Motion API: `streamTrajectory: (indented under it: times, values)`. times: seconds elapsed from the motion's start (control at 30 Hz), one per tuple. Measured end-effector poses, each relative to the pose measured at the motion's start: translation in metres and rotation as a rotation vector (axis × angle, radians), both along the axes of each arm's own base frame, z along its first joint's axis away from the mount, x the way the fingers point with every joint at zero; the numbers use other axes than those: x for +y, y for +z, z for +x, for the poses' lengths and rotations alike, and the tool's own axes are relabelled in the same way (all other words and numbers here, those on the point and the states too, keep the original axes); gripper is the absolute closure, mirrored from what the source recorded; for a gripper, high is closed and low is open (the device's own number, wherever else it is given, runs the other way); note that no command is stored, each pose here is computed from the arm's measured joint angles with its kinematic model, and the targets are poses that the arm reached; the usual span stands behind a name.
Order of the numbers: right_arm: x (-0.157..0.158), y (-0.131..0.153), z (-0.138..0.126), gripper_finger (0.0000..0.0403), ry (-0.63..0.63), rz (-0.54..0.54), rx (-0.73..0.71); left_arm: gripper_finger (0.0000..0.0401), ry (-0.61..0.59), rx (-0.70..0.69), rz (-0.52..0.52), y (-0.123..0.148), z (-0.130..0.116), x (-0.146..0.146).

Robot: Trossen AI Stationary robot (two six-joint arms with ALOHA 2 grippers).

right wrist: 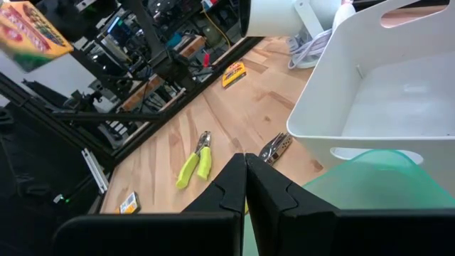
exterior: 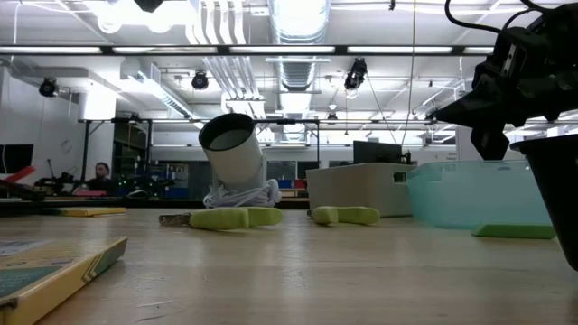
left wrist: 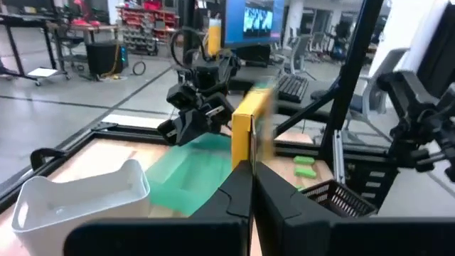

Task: Pick & Place School Supplies
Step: Put the yellow crayon box into the green bin

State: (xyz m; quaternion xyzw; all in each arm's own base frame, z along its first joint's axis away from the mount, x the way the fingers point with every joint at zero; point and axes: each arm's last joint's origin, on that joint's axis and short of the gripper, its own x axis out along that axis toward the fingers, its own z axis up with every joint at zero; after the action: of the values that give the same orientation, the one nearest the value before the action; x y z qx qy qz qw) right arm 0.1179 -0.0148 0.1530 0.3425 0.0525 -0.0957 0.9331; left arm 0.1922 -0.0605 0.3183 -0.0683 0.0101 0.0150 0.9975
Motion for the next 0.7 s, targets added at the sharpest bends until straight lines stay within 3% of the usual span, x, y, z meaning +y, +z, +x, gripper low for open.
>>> streamTrajectory:
  times: [0.27,0.5,0.7]
  values:
    - [0.000,0.000,0.000,0.0394,0.000,0.000,0.001,0.0396,-0.131,-0.079,0.093,0.000,0.027,0.043]
    - [0.000,0.000,0.000,0.0394,0.000,0.000,0.000,0.0396,-0.127,-0.070,0.153,-0.005,0.034,0.071]
    - [0.000,0.000,0.000,0.0394,0.000,0.000,0.000,0.0396,-0.108,-0.044,0.185,-0.010,0.040,0.076]
